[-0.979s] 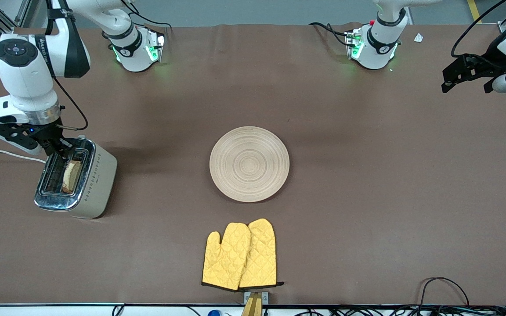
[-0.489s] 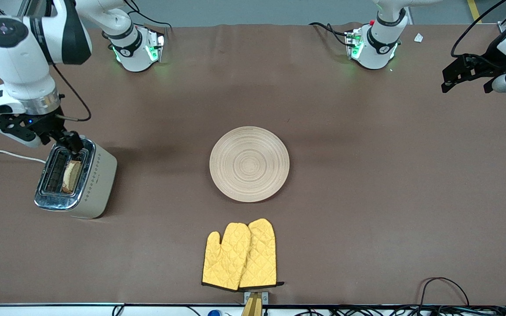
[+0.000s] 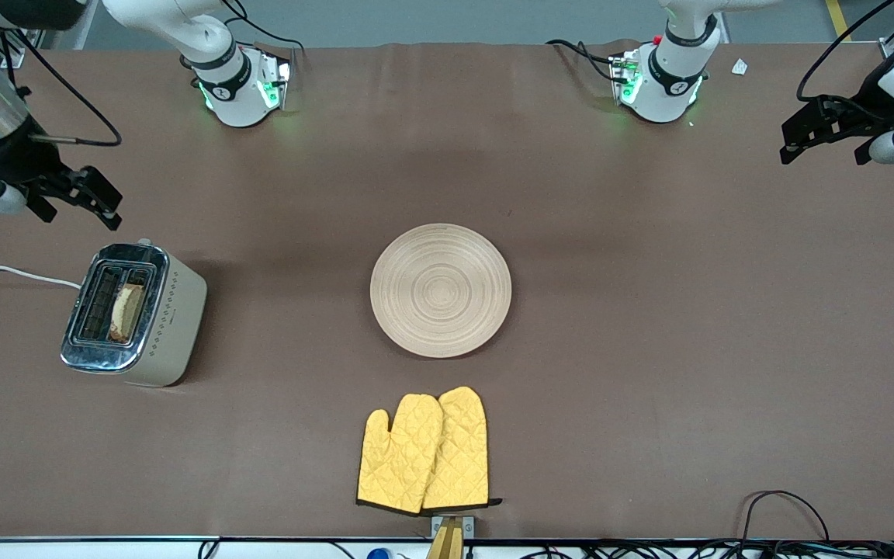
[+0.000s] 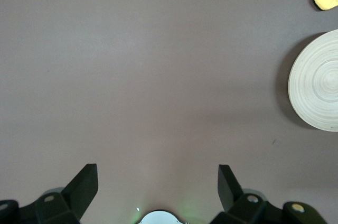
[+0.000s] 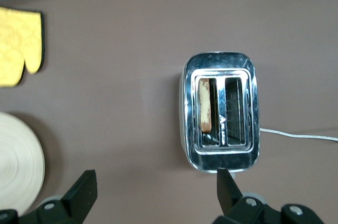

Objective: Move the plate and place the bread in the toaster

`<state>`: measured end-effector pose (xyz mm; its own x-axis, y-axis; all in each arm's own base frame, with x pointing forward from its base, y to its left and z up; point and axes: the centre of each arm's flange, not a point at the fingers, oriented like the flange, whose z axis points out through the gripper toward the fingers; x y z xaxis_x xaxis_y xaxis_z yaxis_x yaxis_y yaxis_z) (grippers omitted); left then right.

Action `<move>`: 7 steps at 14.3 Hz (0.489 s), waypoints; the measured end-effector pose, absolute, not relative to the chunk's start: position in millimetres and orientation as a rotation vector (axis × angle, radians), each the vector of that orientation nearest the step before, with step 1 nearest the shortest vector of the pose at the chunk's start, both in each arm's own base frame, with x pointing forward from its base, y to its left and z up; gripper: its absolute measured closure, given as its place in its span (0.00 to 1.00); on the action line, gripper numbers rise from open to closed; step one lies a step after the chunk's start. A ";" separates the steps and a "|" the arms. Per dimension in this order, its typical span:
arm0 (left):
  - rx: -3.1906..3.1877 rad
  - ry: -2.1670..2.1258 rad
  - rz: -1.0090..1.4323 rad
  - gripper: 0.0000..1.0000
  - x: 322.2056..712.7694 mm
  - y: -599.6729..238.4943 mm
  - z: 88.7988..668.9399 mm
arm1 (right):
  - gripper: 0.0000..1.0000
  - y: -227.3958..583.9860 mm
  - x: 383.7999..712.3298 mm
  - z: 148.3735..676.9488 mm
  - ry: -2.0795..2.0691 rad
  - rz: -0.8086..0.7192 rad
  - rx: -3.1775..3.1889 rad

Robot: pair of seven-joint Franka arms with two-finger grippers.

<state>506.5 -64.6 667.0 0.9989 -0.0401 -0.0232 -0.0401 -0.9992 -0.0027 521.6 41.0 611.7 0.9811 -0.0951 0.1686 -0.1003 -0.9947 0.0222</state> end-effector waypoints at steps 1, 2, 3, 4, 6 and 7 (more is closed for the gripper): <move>-3.138 0.063 0.036 0.00 506.5 -64.6 666.9 | 0.00 44.1 527.1 611.7 -0.139 0.235 3.096; -3.138 0.063 0.036 0.00 506.5 -64.6 667.0 | 0.00 47.7 533.7 608.5 -0.133 0.215 3.095; -3.138 0.063 0.036 0.00 506.5 -64.6 666.9 | 0.00 51.2 539.2 604.1 -0.133 0.197 3.102; -3.138 0.063 0.036 0.00 506.5 -64.6 667.0 | 0.00 53.5 542.6 599.9 -0.139 0.170 3.117; -3.138 0.063 0.036 0.00 506.5 -64.6 666.9 | 0.00 46.6 543.6 602.2 -0.149 0.120 3.125; -3.138 0.063 0.036 0.00 506.5 -64.6 666.9 | 0.00 36.5 543.4 606.6 -0.141 0.112 3.126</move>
